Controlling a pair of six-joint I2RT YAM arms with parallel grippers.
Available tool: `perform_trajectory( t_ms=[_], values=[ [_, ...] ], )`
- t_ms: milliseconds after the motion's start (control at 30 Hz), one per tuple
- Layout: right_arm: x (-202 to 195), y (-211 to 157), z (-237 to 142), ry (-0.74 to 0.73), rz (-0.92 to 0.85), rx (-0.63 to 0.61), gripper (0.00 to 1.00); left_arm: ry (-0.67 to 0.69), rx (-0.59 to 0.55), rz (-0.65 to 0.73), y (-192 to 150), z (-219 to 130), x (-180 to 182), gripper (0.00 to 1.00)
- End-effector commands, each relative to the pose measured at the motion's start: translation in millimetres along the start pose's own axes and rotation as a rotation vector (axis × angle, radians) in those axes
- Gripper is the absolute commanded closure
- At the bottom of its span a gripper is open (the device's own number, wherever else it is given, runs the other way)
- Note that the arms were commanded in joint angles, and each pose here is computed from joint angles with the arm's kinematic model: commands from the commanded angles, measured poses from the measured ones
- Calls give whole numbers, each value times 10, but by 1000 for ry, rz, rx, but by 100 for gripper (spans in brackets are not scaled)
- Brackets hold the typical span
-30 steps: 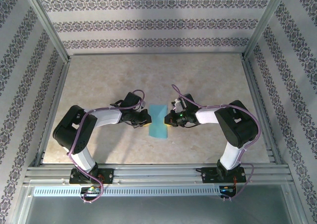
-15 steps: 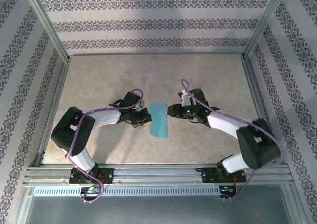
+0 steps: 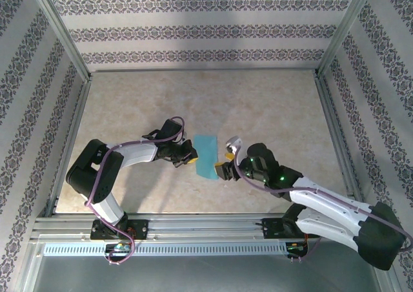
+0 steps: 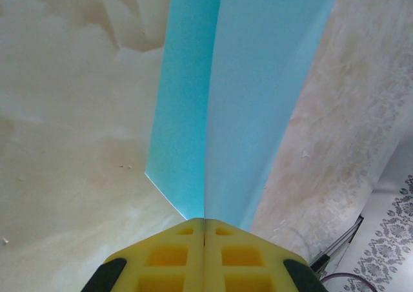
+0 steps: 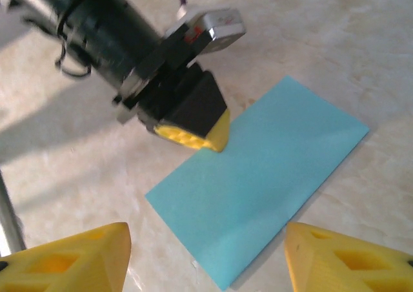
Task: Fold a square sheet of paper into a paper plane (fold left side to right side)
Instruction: Third fold the triangle at the center of the table.
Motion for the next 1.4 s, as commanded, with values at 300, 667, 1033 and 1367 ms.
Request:
perform_trajectory(
  t_ms=[300, 667, 1033, 1367],
  values=[
    [251, -430, 369, -118, -407, 229, 23, -45, 18, -11, -94, 18, -87, 100],
    [342, -489, 794, -173, -509, 310, 27, -44, 26, -9, -112, 36, -97, 100],
    [334, -417, 971, -208, -496, 291, 52, -43, 30, -9, -115, 38, -89, 100],
    [350, -456, 934, -177, -449, 309, 100, -18, 24, 2, -103, 29, -52, 92]
  ],
)
Point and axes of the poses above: each hand's point on the last joint's axis, 136 mm out from that joint toward the fingers, its own z axis out along the fingers, its own x axis along the line the jaws close on, y = z × x, the point moved 1 cm from there along -z, back along the fingers, and after that the axes turned 3 degrees about -z, right-handed, at the moved point
